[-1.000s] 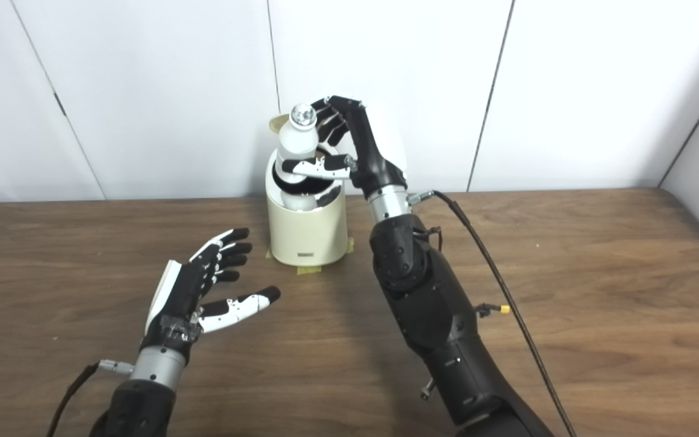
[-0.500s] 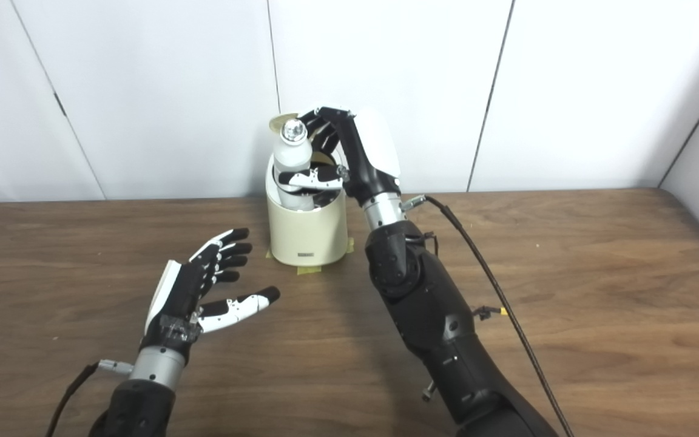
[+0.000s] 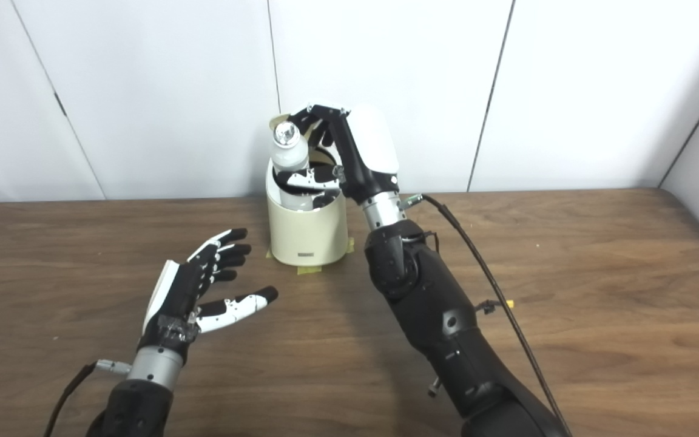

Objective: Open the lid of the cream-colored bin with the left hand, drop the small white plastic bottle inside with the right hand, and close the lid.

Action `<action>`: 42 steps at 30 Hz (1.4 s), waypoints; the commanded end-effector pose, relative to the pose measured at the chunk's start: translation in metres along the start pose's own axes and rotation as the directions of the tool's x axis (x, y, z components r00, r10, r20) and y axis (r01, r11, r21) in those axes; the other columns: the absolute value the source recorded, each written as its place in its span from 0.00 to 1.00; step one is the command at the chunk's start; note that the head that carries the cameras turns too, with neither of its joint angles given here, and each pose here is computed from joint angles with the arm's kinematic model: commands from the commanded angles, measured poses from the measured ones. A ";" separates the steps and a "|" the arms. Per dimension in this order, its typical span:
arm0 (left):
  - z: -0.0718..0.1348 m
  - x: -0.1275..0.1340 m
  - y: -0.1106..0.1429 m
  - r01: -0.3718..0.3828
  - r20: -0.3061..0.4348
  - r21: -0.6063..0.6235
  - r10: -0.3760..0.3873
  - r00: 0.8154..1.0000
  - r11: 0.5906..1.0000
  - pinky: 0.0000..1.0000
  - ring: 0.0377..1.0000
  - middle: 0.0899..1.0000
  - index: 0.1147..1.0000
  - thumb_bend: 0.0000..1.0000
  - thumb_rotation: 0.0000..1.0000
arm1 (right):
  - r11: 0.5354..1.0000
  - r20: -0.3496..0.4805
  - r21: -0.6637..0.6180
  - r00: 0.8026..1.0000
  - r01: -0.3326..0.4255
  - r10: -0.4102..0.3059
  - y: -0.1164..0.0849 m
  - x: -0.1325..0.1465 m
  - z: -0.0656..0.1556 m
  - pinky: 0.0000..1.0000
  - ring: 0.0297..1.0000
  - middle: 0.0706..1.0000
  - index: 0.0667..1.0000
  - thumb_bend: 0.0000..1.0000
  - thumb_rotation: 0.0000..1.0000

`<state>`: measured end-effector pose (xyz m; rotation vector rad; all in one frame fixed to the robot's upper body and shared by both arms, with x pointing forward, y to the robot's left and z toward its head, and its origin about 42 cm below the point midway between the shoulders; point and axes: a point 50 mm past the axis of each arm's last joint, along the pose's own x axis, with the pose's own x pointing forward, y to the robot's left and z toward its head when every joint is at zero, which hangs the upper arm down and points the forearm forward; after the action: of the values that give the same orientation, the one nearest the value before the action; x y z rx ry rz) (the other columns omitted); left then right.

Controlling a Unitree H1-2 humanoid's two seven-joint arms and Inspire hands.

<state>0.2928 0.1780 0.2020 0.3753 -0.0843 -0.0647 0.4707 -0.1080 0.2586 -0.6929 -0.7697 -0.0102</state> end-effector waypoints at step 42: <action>0.020 0.004 0.014 -0.030 0.087 0.009 0.030 0.996 0.999 0.79 0.78 0.73 0.85 0.72 0.14 | 0.917 -0.054 -0.340 0.978 -0.208 0.202 -0.010 0.014 0.004 0.98 0.99 0.90 0.73 0.78 0.06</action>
<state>0.2913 0.1864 0.2067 0.3790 -0.0919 -0.0596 0.4720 -0.1144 0.2527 -1.0874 -0.6339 0.0718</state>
